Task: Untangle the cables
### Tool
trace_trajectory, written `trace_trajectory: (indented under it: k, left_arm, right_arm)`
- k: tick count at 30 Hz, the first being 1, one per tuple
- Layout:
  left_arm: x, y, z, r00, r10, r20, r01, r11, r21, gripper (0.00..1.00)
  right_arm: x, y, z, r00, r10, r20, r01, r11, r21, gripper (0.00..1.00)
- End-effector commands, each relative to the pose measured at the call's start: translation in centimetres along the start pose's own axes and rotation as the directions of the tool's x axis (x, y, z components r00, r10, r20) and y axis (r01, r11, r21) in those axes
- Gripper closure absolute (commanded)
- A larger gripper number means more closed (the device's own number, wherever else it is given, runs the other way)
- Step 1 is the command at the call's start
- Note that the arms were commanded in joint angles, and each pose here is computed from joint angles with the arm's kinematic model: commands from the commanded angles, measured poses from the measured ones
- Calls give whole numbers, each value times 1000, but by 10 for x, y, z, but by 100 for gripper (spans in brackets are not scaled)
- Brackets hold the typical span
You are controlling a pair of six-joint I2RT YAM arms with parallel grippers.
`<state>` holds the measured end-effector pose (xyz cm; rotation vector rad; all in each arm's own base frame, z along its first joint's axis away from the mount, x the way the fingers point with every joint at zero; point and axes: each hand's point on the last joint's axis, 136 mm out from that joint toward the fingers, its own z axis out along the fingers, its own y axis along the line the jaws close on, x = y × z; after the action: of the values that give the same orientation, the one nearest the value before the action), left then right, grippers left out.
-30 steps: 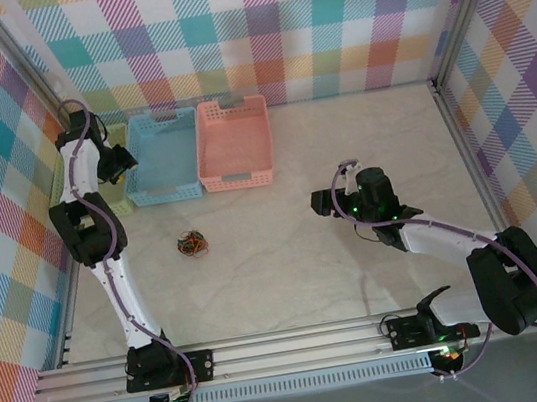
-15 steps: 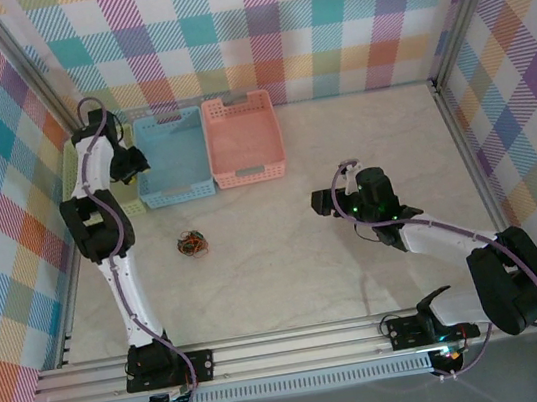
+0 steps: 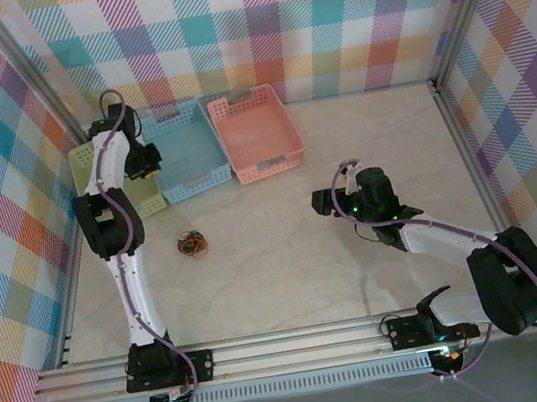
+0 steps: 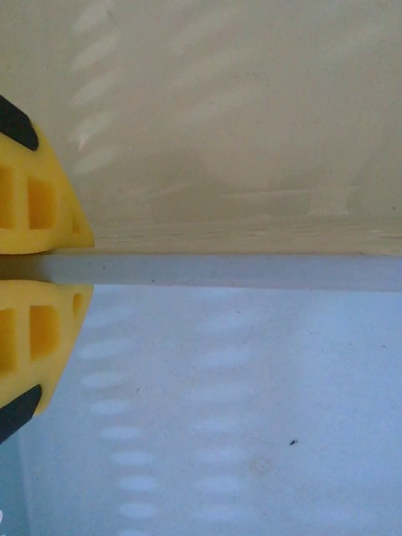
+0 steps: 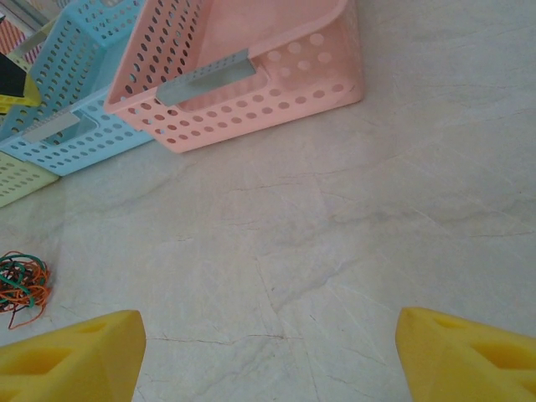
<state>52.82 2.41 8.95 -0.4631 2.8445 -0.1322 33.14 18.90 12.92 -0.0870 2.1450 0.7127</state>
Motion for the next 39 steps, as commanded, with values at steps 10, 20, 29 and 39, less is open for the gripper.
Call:
trace_trajectory:
  k: [10, 20, 29, 39]
  left_arm:
    - [35, -91, 10, 979, 198, -40, -195, 979, 64, 100]
    - [45, -139, 14, 960, 278, -17, -277, 959, 67, 100]
    - [56, -167, 27, 968, 249, -23, -245, 963, 110, 100]
    - [57, -173, 25, 963, 270, -14, -267, 958, 106, 82]
  right_arm:
    - [-15, 9, -4, 999, -24, 39, 25, 1000, -17, 21]
    - [-13, 8, -2, 999, -20, 35, 21, 1000, -13, 21]
    - [-13, 7, 0, 999, -19, 30, 20, 1000, -12, 21]
    - [-13, 6, 0, 999, -26, 31, 26, 1000, -2, 21]
